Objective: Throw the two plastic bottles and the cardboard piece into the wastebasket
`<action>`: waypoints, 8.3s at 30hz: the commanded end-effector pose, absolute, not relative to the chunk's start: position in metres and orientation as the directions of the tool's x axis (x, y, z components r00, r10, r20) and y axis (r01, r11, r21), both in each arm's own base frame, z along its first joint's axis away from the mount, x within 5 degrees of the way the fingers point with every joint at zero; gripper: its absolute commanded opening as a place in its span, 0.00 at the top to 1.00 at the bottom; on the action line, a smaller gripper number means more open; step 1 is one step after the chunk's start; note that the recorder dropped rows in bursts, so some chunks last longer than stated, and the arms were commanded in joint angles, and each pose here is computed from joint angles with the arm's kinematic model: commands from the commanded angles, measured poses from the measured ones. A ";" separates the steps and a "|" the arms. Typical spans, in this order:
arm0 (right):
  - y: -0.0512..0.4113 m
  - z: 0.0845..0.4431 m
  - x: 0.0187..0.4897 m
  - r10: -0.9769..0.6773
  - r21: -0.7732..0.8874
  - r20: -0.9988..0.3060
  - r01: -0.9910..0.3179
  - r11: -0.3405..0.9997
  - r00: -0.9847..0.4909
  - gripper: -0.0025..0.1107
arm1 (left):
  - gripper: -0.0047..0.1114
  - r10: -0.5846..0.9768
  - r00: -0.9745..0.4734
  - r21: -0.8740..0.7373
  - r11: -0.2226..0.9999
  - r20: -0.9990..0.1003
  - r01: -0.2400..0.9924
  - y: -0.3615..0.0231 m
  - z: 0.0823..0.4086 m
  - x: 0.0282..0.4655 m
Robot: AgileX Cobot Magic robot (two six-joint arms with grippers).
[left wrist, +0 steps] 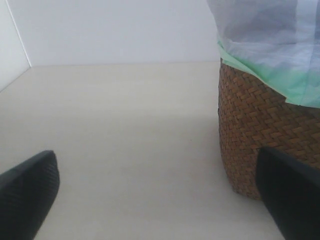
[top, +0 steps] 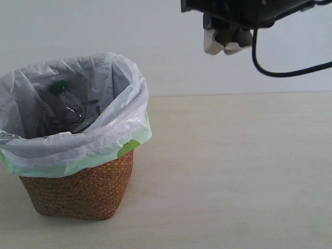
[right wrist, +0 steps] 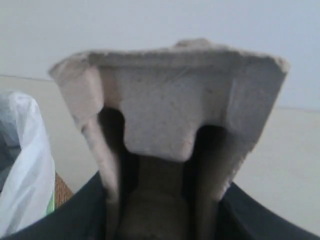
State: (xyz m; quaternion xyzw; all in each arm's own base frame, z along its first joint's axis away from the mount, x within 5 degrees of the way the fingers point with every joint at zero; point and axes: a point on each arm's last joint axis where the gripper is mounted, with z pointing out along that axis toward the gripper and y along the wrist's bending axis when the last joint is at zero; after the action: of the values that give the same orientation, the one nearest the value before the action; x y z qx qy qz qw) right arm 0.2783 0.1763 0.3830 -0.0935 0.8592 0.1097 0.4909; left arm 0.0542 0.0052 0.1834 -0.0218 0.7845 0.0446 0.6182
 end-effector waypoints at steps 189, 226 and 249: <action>-0.001 0.355 -0.012 0.166 0.122 -0.968 -0.224 0.967 0.187 0.98 | 0.03 0.011 -0.219 0.033 0.995 -0.976 -0.094 0.005 0.186 0.054; 0.011 0.203 0.055 0.184 0.192 -0.981 -0.190 0.963 -0.059 0.98 | 0.03 0.011 -0.219 0.033 0.995 -0.976 -0.094 0.005 0.186 0.054; 0.011 0.200 0.055 0.151 0.165 -0.985 -0.184 0.969 -0.088 0.98 | 0.03 0.011 -0.219 0.033 0.995 -0.976 -0.094 0.005 0.186 0.054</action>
State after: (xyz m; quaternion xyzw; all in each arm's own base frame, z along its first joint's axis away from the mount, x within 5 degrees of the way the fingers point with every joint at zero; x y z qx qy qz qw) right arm 0.0553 0.0116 0.2014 -0.0087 0.7270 0.1289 0.6744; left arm 0.0542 0.0052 0.1834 -0.0218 0.7845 0.0446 0.6182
